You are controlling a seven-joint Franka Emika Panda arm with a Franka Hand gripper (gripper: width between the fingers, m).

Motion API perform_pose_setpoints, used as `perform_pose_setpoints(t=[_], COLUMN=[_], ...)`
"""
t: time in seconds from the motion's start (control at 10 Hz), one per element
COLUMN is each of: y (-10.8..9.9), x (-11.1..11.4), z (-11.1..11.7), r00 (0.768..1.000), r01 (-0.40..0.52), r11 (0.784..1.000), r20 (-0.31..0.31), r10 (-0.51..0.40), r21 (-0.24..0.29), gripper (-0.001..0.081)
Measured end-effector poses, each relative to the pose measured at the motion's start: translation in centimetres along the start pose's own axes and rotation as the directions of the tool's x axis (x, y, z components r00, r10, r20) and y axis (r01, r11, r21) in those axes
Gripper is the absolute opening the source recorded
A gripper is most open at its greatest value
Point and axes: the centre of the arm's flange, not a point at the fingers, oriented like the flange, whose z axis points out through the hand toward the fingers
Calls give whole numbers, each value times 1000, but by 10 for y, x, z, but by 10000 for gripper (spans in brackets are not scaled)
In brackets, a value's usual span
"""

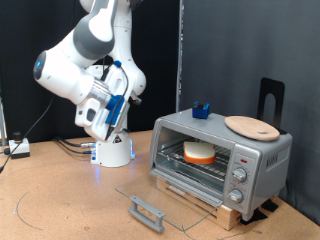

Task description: Make a piece of toast with the oven

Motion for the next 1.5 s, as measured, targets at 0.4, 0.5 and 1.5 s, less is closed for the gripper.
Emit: perform_pose_setpoints(t=[0.4, 0.5, 1.5], y=[41, 48, 112], x=[18, 25, 64], z=[-33, -37, 5], r00=[999, 999, 988], r01=[20, 19, -127], r11=[1000, 1000, 986], r20=[-38, -34, 70], r10=[-21, -20, 135], r21=[-14, -10, -108], gripper=[809, 809, 809])
